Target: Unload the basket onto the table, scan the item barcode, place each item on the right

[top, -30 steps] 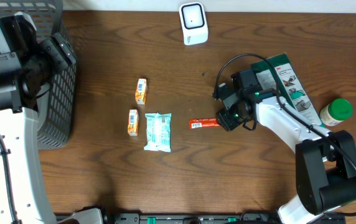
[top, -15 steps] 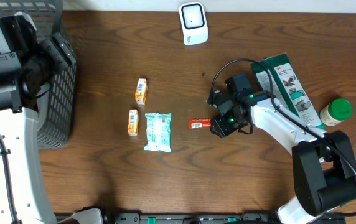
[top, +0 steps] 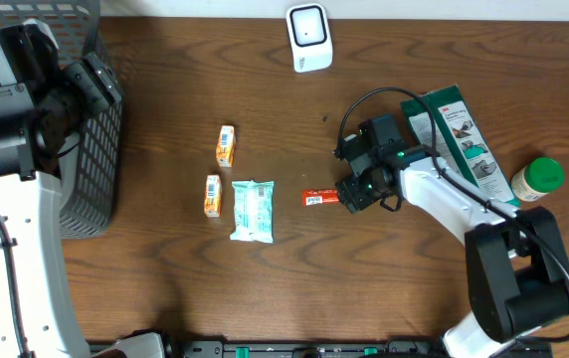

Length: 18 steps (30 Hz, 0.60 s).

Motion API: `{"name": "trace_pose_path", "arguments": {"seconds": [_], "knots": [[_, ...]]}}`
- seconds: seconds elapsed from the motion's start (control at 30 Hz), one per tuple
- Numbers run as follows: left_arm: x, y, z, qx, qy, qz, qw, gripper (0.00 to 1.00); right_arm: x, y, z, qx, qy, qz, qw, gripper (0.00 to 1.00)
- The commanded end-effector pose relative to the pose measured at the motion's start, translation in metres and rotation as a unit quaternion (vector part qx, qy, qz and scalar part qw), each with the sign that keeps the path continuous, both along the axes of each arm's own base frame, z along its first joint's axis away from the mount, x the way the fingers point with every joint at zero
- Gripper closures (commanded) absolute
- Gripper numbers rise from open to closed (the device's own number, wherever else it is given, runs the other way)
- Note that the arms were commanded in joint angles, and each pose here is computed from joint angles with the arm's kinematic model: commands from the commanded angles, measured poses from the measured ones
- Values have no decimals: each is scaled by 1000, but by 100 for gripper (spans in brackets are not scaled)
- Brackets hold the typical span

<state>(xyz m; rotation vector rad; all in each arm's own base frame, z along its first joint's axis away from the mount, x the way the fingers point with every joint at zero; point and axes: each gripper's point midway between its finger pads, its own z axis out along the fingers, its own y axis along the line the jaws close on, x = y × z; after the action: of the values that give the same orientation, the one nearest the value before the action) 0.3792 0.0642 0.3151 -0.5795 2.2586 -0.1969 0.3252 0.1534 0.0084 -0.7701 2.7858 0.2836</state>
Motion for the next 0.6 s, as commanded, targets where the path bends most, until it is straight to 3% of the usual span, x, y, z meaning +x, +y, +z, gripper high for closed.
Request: {"name": "trace_pose_path", "arguments": {"seconds": [0.0, 0.1, 0.2, 0.37, 0.57], "knots": [[0, 3, -1, 0, 1, 7, 1000, 18, -13, -2, -22, -15, 34, -2, 999, 42], [0, 3, -1, 0, 1, 7, 1000, 18, -21, -4, -24, -16, 59, -31, 998, 59], [-2, -3, -4, -13, 7, -3, 1000, 18, -30, 5, -22, 9, 83, -35, 996, 67], [-33, -54, -24, -127, 77, -86, 985, 18, -36, 30, -11, 93, 110, -21, 989, 73], [-54, -92, -48, -154, 140, -130, 969, 18, -27, 31, -10, 97, 90, -21, 991, 75]]}}
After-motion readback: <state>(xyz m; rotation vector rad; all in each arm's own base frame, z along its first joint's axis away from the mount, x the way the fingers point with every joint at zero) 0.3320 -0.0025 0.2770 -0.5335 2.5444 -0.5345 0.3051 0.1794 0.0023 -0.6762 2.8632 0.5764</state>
